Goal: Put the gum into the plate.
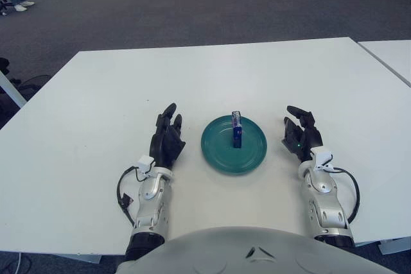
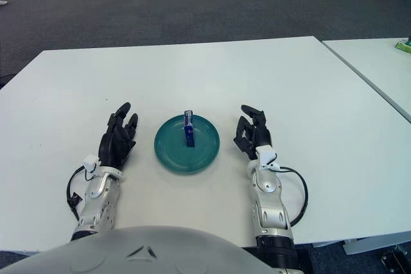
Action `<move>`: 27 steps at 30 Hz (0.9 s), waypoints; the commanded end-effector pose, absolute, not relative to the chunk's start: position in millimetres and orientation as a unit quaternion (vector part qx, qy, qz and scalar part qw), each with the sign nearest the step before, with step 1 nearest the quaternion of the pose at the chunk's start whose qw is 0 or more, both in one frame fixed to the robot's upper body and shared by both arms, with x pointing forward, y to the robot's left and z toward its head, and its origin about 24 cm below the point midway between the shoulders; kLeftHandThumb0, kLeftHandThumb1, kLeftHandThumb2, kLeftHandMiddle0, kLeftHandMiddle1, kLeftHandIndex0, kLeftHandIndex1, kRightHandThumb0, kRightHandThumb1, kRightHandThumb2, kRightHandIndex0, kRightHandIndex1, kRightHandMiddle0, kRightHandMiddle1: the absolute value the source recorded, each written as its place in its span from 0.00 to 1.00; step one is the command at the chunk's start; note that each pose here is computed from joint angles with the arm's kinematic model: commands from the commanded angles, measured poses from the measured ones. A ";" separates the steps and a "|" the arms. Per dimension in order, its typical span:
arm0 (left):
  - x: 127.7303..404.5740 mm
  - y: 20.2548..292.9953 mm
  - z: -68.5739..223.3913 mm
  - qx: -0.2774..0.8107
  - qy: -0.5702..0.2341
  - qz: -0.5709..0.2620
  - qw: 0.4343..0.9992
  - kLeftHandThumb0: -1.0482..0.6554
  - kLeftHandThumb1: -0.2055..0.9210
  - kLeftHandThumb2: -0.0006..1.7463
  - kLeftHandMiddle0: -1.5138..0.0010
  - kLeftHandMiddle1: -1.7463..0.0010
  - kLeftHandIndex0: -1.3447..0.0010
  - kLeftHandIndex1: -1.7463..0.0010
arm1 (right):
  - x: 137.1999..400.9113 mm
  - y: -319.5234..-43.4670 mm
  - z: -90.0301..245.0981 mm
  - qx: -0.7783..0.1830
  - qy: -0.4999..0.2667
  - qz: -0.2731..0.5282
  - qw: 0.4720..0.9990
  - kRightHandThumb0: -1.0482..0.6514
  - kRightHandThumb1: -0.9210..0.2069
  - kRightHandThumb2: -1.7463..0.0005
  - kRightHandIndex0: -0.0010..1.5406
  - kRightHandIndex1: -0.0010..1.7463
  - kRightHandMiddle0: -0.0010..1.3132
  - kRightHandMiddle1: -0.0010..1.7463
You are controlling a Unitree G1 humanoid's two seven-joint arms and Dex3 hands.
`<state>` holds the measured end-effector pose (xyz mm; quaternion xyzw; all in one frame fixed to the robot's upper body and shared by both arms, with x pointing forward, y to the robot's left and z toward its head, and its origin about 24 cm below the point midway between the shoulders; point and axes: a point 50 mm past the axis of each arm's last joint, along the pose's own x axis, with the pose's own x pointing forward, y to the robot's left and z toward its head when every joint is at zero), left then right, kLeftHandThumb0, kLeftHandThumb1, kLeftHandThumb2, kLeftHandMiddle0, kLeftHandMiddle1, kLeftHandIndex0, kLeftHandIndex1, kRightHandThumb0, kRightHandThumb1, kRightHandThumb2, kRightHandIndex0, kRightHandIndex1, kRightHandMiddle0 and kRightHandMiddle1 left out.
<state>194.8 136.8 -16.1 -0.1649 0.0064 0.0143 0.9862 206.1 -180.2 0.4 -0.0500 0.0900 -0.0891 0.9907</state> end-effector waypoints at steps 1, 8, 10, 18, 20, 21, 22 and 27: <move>178.5 131.2 -30.9 -0.172 0.064 0.030 0.983 0.00 1.00 0.54 0.62 0.93 0.77 0.39 | 198.2 -176.9 -19.7 -0.045 0.149 -0.086 0.984 0.23 0.00 0.50 0.32 0.02 0.00 0.52; 173.9 135.3 -30.1 -0.156 0.071 0.053 0.984 0.01 1.00 0.53 0.56 0.85 0.69 0.36 | 200.0 -175.9 -20.3 -0.040 0.148 -0.084 0.985 0.24 0.00 0.51 0.32 0.02 0.01 0.52; 173.5 137.1 -29.6 -0.157 0.071 0.057 0.983 0.02 1.00 0.53 0.59 0.77 0.69 0.35 | 199.9 -175.2 -20.0 -0.039 0.147 -0.083 0.985 0.24 0.00 0.51 0.32 0.02 0.01 0.52; 174.5 138.8 -28.0 -0.165 0.063 0.047 0.983 0.04 1.00 0.52 0.63 0.67 0.68 0.34 | 199.8 -174.9 -19.8 -0.038 0.149 -0.082 0.985 0.24 0.00 0.51 0.31 0.01 0.00 0.51; 174.7 138.8 -27.3 -0.165 0.060 0.042 0.984 0.05 1.00 0.52 0.64 0.66 0.68 0.35 | 199.7 -174.6 -19.7 -0.039 0.149 -0.081 0.985 0.25 0.00 0.50 0.30 0.01 0.00 0.50; 174.8 138.6 -26.7 -0.164 0.057 0.039 0.984 0.05 1.00 0.52 0.64 0.66 0.68 0.35 | 199.7 -174.4 -19.6 -0.039 0.149 -0.081 0.985 0.25 0.00 0.50 0.30 0.01 0.00 0.50; 174.9 138.4 -26.2 -0.163 0.055 0.037 0.984 0.05 1.00 0.52 0.64 0.67 0.69 0.35 | 199.6 -174.5 -19.4 -0.039 0.149 -0.080 0.985 0.25 0.00 0.50 0.29 0.01 0.00 0.48; 174.7 137.8 -24.6 -0.156 0.048 0.030 0.986 0.05 1.00 0.52 0.65 0.68 0.69 0.37 | 199.3 -174.4 -18.7 -0.040 0.146 -0.075 0.986 0.25 0.00 0.49 0.26 0.00 0.00 0.45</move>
